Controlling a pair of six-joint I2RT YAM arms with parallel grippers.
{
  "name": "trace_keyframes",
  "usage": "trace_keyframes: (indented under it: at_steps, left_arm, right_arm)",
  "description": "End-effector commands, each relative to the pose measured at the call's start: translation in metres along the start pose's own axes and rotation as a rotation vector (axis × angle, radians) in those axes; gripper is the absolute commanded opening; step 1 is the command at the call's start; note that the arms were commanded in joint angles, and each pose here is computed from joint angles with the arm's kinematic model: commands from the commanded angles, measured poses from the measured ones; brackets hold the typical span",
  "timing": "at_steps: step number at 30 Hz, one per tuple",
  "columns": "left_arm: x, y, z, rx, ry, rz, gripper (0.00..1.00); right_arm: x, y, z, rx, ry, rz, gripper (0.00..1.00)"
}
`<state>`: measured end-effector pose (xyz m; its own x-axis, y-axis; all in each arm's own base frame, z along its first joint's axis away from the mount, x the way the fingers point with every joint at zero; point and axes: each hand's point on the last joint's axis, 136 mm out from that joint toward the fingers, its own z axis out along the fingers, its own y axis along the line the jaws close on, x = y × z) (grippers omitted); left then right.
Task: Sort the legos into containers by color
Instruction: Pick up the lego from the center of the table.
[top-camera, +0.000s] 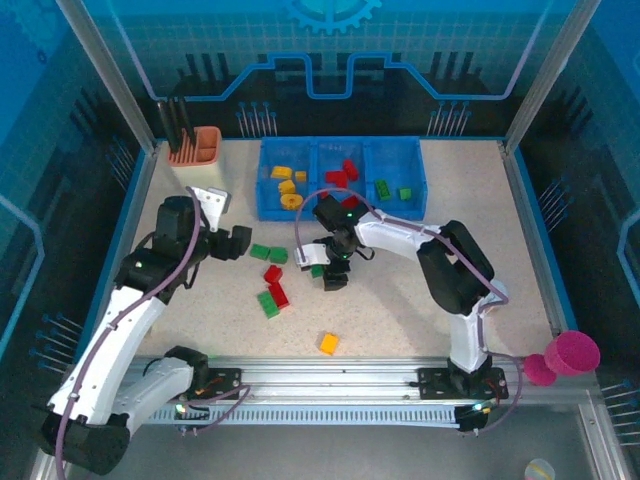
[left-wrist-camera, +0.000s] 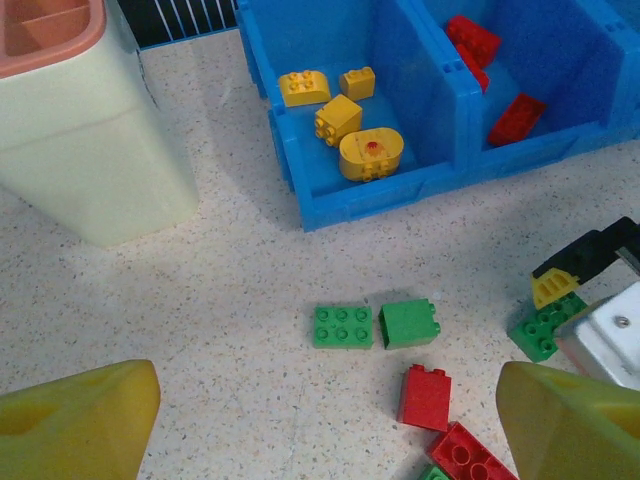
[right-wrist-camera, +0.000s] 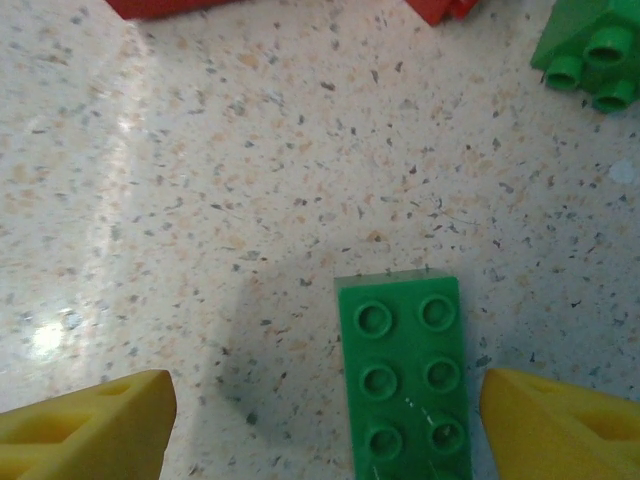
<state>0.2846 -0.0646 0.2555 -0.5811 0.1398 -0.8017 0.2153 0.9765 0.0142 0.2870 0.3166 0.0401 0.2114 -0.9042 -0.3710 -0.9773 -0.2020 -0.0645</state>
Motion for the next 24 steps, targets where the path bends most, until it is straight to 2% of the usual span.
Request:
trace_keyframes:
  at_steps: [1, 6, 10, 17, 19, 24]
  left_arm:
    - [-0.001, 0.004, 0.0, -0.018, -0.017, 0.017, 0.89]
    - [0.001, 0.002, 0.004, -0.001, -0.014, 0.009, 0.89]
    - [0.001, 0.001, 0.004, 0.001, -0.016, 0.007, 0.89]
    - [0.001, 0.002, 0.005, -0.002, -0.017, 0.011, 0.89]
    - [0.001, 0.002, 0.004, -0.004, -0.016, 0.011, 0.89]
    - [0.005, 0.002, 0.005, -0.005, -0.006, 0.013, 0.9]
  right_arm:
    - [-0.005, -0.011, 0.008, 0.042, 0.002, 0.004, 0.8]
    - [0.003, -0.017, 0.017, 0.034, 0.037, 0.046, 0.77]
    - [0.011, -0.013, 0.021, 0.009, 0.064, 0.051, 0.68]
    - [0.024, -0.009, 0.026, 0.001, 0.111, 0.078, 0.34]
    - [0.027, -0.014, 0.019, 0.031, 0.113, 0.111, 0.26]
    - [0.031, -0.041, -0.03, 0.18, 0.046, 0.272, 0.22]
